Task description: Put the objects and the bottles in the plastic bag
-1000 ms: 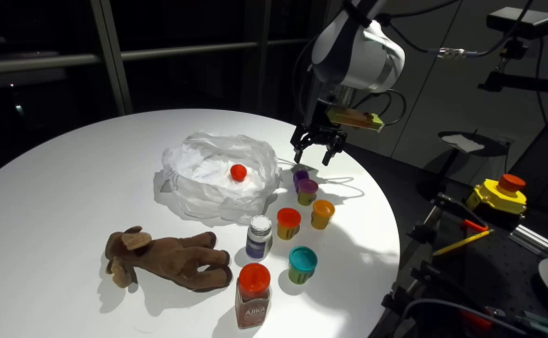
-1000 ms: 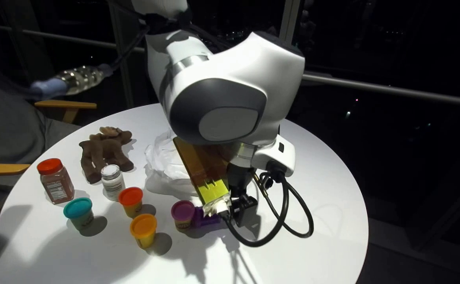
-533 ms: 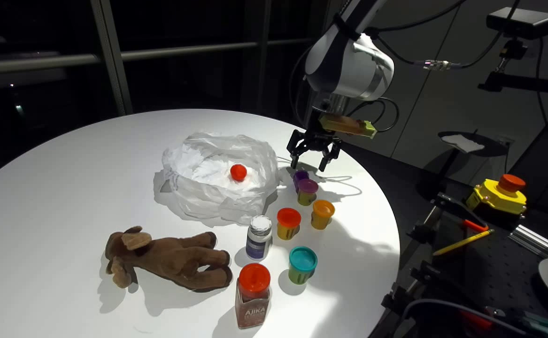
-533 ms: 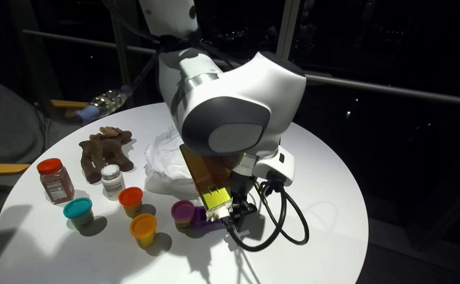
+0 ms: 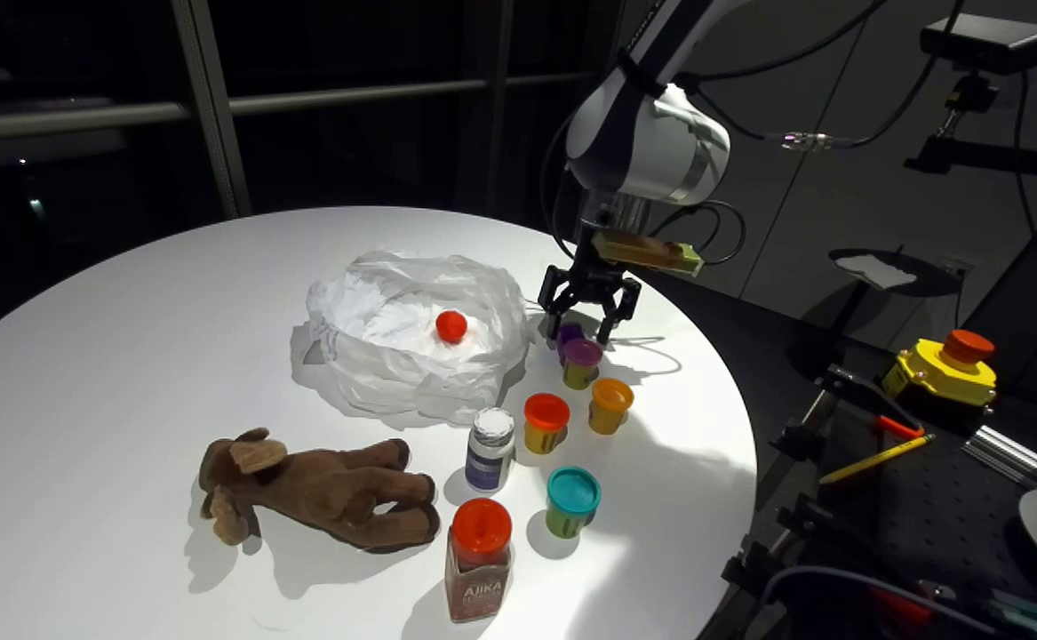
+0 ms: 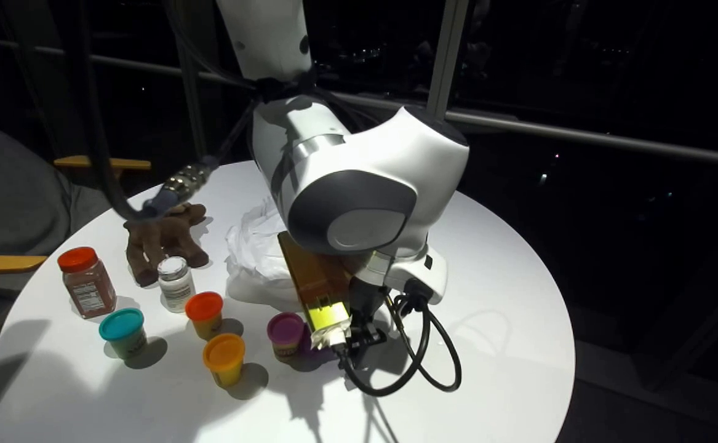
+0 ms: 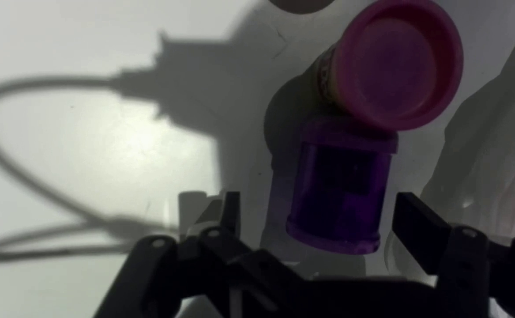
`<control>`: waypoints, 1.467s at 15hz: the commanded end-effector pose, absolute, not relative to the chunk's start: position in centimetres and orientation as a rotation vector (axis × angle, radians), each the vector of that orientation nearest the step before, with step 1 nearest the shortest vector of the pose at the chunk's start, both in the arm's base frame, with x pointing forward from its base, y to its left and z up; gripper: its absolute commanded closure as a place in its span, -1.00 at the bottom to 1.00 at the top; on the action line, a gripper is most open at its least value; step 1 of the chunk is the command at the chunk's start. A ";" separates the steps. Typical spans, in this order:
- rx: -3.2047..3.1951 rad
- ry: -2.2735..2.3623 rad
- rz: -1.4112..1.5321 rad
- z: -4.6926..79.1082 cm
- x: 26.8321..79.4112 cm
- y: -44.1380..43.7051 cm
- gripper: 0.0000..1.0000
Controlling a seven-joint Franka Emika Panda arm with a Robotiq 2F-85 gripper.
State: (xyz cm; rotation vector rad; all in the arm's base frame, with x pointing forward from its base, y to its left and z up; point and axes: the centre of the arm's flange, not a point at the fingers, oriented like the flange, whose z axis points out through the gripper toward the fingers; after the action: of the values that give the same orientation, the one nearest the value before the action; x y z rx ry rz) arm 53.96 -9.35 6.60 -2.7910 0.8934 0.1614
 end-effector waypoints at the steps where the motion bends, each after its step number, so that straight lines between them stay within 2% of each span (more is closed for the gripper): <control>1: -2.766 0.919 0.169 7.3 55.2 -9.2 -0.17; 5: -2.755 0.946 0.151 8.1 55.5 -9.4 0.47; 10: -2.767 0.977 0.073 10.3 56.3 -10.0 0.49; 17: -2.850 0.794 -0.193 21.9 58.9 -5.9 0.49; 22: -2.835 0.614 -0.101 21.2 60.2 -0.1 0.49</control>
State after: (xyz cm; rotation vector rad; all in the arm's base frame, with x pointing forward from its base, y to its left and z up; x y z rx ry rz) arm 60.02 -2.76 21.92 -2.8408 0.6946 -0.1871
